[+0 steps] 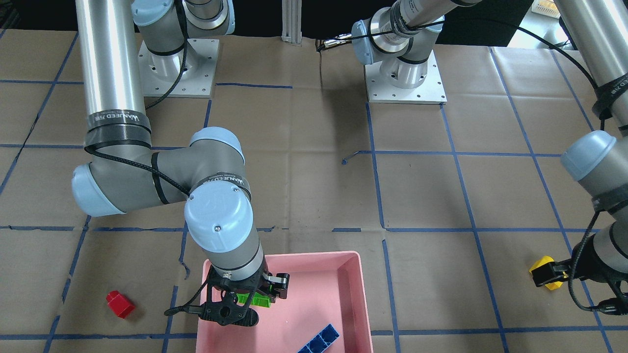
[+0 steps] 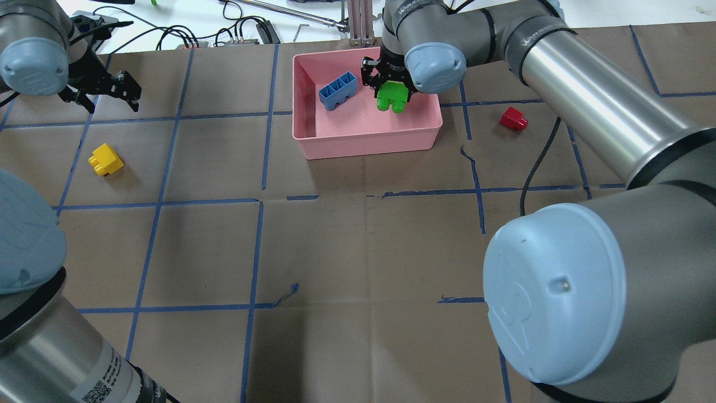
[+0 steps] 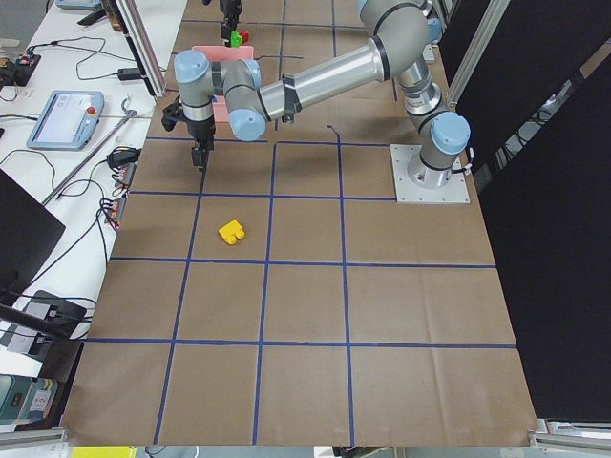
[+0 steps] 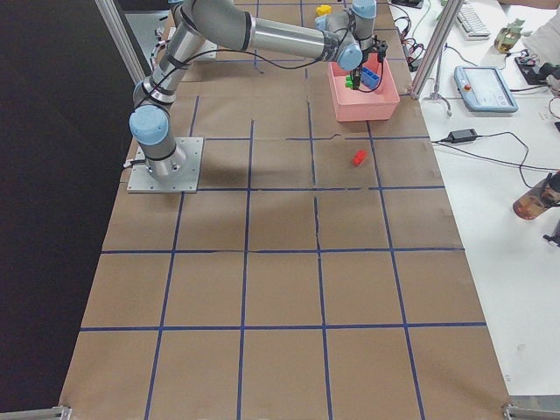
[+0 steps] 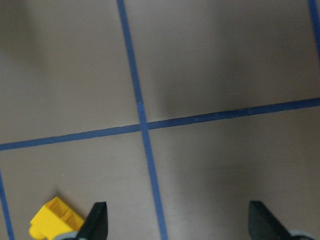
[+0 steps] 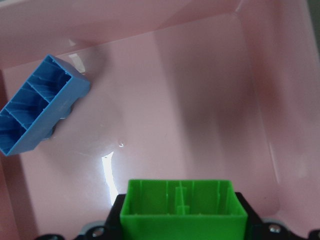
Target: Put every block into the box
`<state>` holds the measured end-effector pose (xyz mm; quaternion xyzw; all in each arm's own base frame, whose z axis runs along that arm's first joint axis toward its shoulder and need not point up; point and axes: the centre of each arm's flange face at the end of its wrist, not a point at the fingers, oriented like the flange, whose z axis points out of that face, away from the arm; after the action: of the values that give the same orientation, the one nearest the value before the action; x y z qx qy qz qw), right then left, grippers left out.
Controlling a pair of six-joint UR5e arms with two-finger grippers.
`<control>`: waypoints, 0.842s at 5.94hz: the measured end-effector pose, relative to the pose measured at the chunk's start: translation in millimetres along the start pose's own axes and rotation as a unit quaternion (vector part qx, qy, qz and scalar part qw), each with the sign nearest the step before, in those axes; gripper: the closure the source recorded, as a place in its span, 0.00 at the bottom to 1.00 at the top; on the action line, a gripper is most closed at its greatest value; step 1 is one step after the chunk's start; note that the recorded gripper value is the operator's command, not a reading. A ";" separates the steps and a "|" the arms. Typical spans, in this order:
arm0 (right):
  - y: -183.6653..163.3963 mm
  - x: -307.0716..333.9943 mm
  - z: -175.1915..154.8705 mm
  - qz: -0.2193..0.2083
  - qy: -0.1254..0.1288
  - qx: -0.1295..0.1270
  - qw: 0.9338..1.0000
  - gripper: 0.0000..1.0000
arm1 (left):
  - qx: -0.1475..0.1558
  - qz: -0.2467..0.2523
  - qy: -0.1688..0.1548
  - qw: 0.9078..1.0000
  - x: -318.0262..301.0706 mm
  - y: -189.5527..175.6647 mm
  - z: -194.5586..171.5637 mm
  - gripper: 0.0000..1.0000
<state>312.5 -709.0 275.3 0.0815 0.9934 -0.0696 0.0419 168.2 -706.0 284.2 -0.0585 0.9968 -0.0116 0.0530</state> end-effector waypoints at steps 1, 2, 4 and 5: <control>-0.1 -5.6 7.7 0.005 -0.003 0.005 1.000 0.01 | -0.012 -0.023 0.002 1.000 -24.9 0.3 23.7 0.01; -2.3 -7.7 1.7 0.007 -0.007 0.012 1.000 0.01 | -0.013 -0.044 0.003 0.999 -48.3 0.6 46.7 0.01; -20.1 -6.4 -40.9 0.005 -0.007 0.028 1.000 0.00 | -0.015 -0.124 0.000 0.992 -56.6 14.6 78.0 0.01; -40.2 16.3 -67.8 -0.002 0.004 0.027 1.000 0.00 | -0.016 -0.150 -0.001 0.988 -56.7 20.7 90.5 0.01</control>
<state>284.8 -735.8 345.9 0.0804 0.9915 -0.0962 0.0356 231.5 -680.3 199.5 -0.2086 0.9767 -0.0033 0.0503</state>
